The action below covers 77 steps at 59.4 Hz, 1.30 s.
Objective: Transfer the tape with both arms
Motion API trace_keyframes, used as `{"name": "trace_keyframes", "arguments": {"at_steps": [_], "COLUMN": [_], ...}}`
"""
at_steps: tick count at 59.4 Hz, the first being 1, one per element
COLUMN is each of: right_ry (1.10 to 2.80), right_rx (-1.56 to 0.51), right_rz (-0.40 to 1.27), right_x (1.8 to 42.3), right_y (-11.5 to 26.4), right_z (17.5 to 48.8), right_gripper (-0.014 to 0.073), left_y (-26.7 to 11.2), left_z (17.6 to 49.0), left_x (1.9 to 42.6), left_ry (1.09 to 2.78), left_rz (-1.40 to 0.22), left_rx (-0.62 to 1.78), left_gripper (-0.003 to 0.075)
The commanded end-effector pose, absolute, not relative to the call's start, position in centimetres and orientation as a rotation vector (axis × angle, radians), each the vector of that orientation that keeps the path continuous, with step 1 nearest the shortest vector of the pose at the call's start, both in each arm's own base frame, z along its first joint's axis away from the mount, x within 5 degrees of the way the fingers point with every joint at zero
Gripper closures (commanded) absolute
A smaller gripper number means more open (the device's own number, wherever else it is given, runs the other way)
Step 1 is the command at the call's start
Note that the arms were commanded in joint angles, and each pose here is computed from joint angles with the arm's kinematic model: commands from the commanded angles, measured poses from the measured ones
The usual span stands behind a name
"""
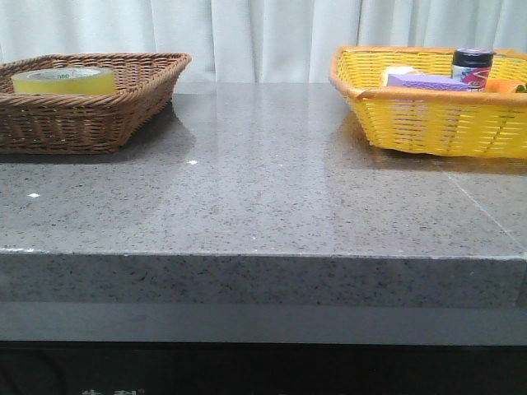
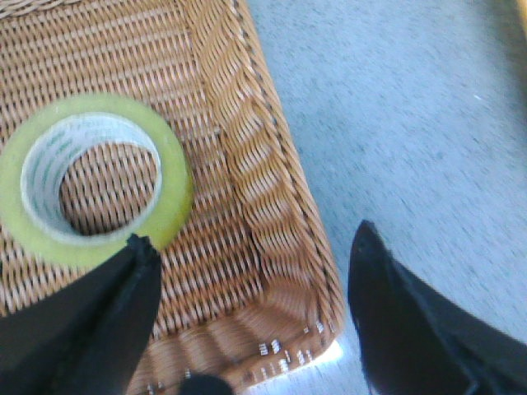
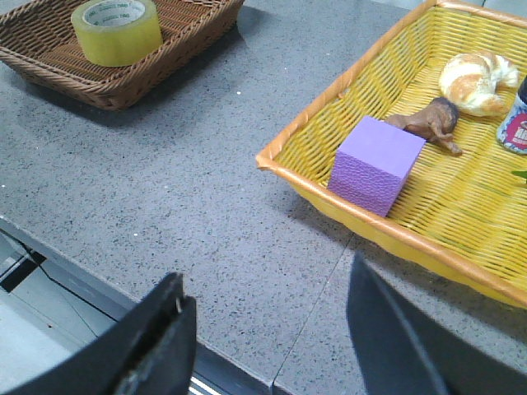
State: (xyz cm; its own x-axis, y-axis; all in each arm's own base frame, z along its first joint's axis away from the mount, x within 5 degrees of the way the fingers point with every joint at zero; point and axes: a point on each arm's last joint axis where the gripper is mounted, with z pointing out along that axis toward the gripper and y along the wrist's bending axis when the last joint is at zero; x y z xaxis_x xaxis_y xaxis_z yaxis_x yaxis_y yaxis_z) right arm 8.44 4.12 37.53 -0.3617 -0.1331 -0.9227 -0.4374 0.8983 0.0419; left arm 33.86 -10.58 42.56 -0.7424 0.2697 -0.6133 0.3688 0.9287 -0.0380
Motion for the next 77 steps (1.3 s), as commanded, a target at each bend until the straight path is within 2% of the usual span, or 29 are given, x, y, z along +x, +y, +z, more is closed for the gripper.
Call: {"name": "trace_keyframes", "arguments": {"at_steps": [1, 14, 33, 54, 58, 62, 71, 75, 77], "right_ry": [1.846, 1.847, 1.861, 1.867, 1.867, 1.868, 1.880, 1.883, 1.885], "right_rx": [-0.385, -0.385, -0.390, -0.392, -0.392, -0.393, -0.397, -0.398, -0.399], "right_rz": [0.341, 0.342, 0.344, 0.344, 0.344, 0.344, 0.344, 0.344, 0.344], "right_x": [8.5, 8.5, 8.5, 8.4, 8.4, 8.4, 8.4, 8.4, 8.4], "right_y": [4.0, 4.0, 4.1, 4.1, 4.1, 4.1, 4.1, 4.1, 4.1], "right_z": [38.9, 38.9, 38.8, 38.7, 38.7, 38.7, 38.6, 38.6, 38.6], "right_gripper": [0.0159, 0.0159, 0.0159, 0.0161, 0.0190, 0.0260, 0.0498, 0.0585, 0.0625], "left_y": [-10.3, -8.3, -5.7, -4.1, -4.0, -4.0, -4.0, -4.0, -4.0], "left_z": [45.6, 44.5, 40.5, 37.5, 37.4, 37.4, 37.7, 37.8, 37.9], "left_x": [30.2, 24.0, 15.8, 10.6, 10.4, 10.4, 10.6, 10.6, 10.7], "left_ry": [2.283, 2.200, 2.067, 1.954, 1.942, 1.935, 1.904, 1.887, 1.876], "left_rz": [-0.265, -0.270, -0.292, -0.297, -0.298, -0.298, -0.299, -0.299, -0.299], "left_rx": [0.426, 0.394, 0.346, 0.321, 0.318, 0.316, 0.308, 0.304, 0.301], "left_gripper": [0.0241, 0.0241, 0.0241, 0.0256, 0.0320, 0.0410, 0.0652, 0.0728, 0.0740]}}
